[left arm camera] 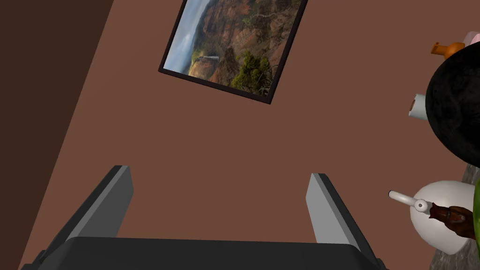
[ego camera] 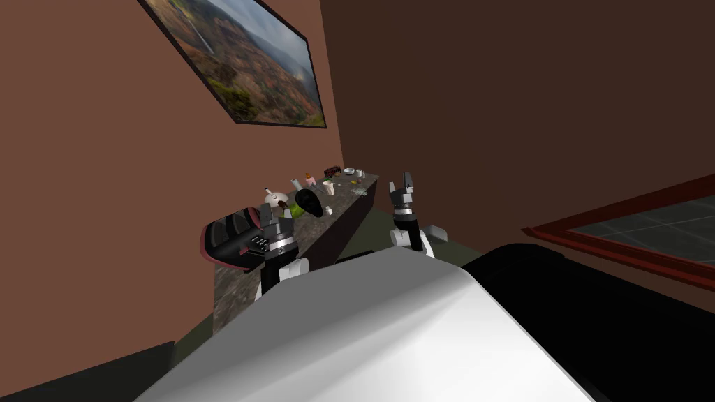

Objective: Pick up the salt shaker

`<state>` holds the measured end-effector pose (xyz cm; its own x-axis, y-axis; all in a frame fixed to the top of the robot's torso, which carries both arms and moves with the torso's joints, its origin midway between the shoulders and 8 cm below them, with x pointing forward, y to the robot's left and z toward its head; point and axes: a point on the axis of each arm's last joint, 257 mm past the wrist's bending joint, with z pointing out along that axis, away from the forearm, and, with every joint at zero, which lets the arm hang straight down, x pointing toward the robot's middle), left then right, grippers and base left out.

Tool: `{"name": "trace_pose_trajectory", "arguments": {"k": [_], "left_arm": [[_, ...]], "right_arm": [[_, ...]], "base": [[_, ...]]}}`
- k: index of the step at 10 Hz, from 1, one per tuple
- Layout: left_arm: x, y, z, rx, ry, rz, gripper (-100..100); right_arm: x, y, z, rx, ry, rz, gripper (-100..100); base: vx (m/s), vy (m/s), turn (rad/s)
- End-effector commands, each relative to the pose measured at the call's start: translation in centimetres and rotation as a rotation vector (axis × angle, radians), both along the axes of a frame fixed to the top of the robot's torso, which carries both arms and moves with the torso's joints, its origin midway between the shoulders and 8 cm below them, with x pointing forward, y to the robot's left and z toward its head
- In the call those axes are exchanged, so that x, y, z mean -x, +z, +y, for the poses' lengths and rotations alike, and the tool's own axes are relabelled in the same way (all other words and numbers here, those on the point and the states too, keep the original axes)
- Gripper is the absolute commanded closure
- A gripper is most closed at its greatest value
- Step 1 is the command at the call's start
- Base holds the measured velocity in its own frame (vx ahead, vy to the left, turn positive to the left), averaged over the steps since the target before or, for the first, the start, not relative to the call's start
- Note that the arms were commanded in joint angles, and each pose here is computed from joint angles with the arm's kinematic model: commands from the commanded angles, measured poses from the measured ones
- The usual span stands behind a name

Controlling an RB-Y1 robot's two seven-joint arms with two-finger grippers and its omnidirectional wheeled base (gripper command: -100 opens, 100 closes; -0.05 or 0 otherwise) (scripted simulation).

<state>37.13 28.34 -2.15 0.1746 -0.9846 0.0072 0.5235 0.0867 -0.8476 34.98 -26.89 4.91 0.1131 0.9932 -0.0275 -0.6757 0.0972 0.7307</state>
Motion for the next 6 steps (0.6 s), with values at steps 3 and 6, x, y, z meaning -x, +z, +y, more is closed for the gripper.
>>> {"name": "trace_pose_trajectory", "arguments": {"k": [3,6], "left_arm": [[-0.4,-1.1,-0.5,-0.070,-0.033,0.049,-100],[-1.1,-3.5,-0.7,-0.152,-0.065,0.145,-100]], "right_arm": [[0.0,0.0,0.0,0.000,0.000,0.000,0],[0.0,0.0,0.0,0.000,0.000,0.000,0]], "base": [[0.006,-0.012,-0.045],[0.010,-0.026,-0.090]]}}
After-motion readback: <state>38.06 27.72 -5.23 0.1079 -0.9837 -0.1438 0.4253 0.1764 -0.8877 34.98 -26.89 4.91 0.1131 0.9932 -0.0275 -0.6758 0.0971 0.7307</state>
